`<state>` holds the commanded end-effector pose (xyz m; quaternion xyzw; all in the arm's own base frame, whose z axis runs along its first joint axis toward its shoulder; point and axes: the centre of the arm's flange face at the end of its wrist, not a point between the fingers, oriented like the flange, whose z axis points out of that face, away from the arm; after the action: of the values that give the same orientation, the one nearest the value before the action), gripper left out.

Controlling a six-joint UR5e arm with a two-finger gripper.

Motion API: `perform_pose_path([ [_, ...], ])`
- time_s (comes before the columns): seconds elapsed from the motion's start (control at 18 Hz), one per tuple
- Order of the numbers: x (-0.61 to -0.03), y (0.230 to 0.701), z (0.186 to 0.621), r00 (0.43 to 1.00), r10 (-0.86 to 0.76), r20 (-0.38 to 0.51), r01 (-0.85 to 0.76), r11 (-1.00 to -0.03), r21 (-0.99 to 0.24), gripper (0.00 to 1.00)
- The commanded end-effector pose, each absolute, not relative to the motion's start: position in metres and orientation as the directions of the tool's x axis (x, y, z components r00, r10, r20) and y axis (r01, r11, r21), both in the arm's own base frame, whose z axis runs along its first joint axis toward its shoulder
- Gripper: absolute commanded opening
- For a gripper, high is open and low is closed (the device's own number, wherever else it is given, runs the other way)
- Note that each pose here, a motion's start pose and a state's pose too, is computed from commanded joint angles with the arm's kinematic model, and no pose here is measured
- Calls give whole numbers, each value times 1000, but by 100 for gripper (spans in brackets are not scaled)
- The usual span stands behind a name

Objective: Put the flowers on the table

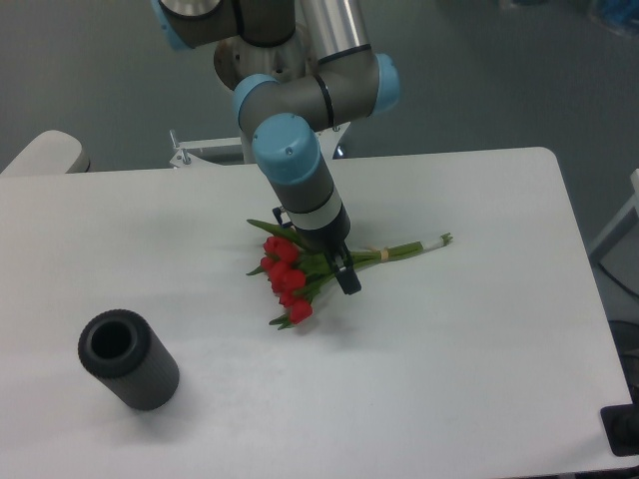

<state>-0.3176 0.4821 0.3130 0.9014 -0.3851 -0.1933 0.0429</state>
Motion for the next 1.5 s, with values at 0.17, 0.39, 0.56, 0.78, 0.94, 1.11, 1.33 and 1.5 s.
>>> perform_pose_path([
  [0.17, -323, 494, 332, 635, -685, -357, -659, -722, 213, 88],
  [0.39, -326, 520, 365, 703, -602, -379, -620, -780, 88, 88],
  [0.56, -337, 542, 391, 763, -516, -390, -563, -827, -6, 88],
  [0.78, -350, 560, 416, 794, -490, -360, -534, -845, -26, 88],
  [0.94, -355, 570, 429, 805, -469, -364, -525, -848, -70, 88],
  [1.11, -355, 574, 434, 822, -439, -363, -505, -856, -107, 88],
  [1.33, -357, 580, 446, 858, -374, -353, -460, -865, -202, 88],
  [1.5, -362, 581, 455, 857, -370, -359, -461, -861, -214, 88],
])
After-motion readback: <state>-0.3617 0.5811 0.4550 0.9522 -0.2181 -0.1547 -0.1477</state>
